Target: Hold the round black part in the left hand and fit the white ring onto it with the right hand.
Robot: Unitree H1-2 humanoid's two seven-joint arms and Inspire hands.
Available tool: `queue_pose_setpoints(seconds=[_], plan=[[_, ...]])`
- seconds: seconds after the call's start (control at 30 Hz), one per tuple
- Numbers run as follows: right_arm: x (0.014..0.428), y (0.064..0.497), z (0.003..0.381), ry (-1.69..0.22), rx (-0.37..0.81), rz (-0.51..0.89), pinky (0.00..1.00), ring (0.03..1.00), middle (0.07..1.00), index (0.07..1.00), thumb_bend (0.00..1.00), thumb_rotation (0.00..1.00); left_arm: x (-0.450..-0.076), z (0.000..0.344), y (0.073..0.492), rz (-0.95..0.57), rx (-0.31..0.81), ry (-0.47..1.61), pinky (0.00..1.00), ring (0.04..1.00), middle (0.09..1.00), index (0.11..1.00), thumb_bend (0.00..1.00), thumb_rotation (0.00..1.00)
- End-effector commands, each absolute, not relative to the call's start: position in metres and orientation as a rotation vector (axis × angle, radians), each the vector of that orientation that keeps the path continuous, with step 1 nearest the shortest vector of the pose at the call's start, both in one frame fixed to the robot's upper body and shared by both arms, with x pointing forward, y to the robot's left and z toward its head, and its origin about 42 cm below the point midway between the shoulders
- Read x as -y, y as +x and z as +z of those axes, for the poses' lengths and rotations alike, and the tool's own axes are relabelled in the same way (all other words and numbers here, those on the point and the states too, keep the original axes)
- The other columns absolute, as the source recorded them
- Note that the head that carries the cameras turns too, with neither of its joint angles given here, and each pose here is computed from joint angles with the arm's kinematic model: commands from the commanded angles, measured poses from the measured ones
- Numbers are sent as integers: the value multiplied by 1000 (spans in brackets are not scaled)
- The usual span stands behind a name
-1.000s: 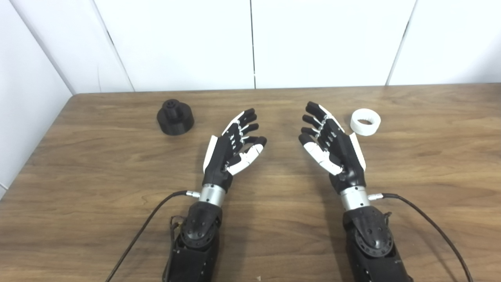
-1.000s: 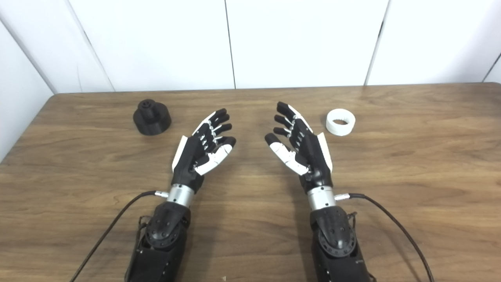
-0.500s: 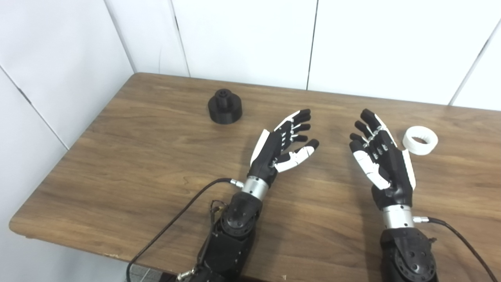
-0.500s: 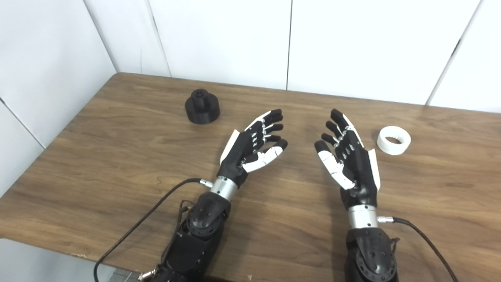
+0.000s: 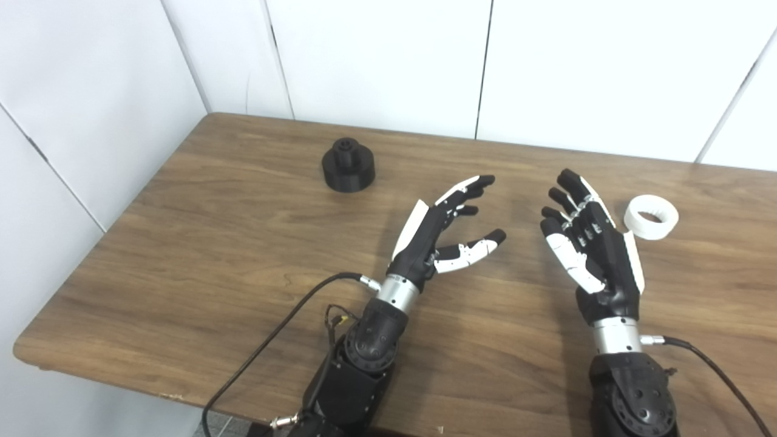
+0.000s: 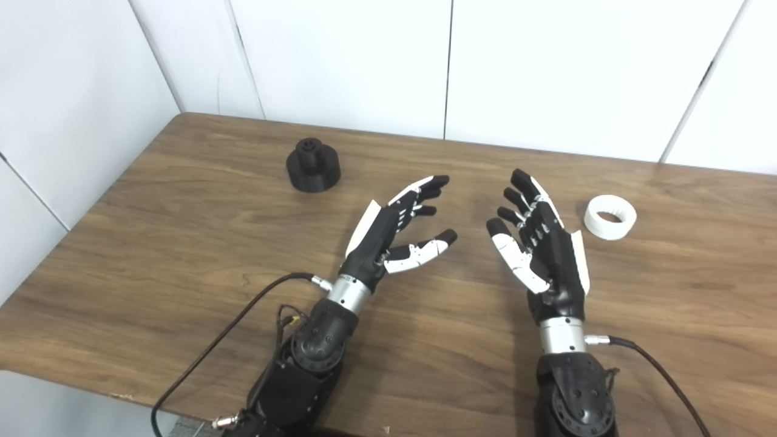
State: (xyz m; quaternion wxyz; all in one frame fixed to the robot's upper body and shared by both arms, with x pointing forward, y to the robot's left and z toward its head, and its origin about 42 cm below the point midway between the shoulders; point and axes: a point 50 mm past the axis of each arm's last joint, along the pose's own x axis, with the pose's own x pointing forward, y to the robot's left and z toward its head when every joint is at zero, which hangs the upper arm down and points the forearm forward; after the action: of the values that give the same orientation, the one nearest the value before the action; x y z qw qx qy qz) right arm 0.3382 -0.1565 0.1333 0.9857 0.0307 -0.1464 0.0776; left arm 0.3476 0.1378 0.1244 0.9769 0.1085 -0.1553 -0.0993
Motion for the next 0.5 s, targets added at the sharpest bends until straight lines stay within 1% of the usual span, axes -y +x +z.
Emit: queue_pose_setpoints(seconds=[0.0, 0.17, 0.27, 0.4, 0.47], plan=[[172, 324, 106, 43, 214, 135, 804, 882, 906, 869, 574, 433, -148, 134, 352, -183, 367, 257, 756, 853, 904, 847, 496, 194], [172, 323, 105, 51, 212, 135, 798, 883, 909, 870, 573, 431, -157, 135, 353, -170, 368, 276, 735, 839, 897, 841, 492, 161], [173, 323, 104, 48, 212, 133, 798, 882, 909, 870, 576, 435, -160, 137, 353, -157, 370, 309, 732, 838, 894, 843, 489, 171], [173, 323, 103, 60, 211, 129, 788, 877, 904, 864, 578, 422, -164, 139, 354, -147, 369, 307, 726, 836, 897, 842, 504, 151], [173, 323, 103, 61, 213, 130, 780, 873, 901, 862, 569, 413, -167, 140, 355, -145, 367, 306, 730, 847, 906, 847, 509, 177]])
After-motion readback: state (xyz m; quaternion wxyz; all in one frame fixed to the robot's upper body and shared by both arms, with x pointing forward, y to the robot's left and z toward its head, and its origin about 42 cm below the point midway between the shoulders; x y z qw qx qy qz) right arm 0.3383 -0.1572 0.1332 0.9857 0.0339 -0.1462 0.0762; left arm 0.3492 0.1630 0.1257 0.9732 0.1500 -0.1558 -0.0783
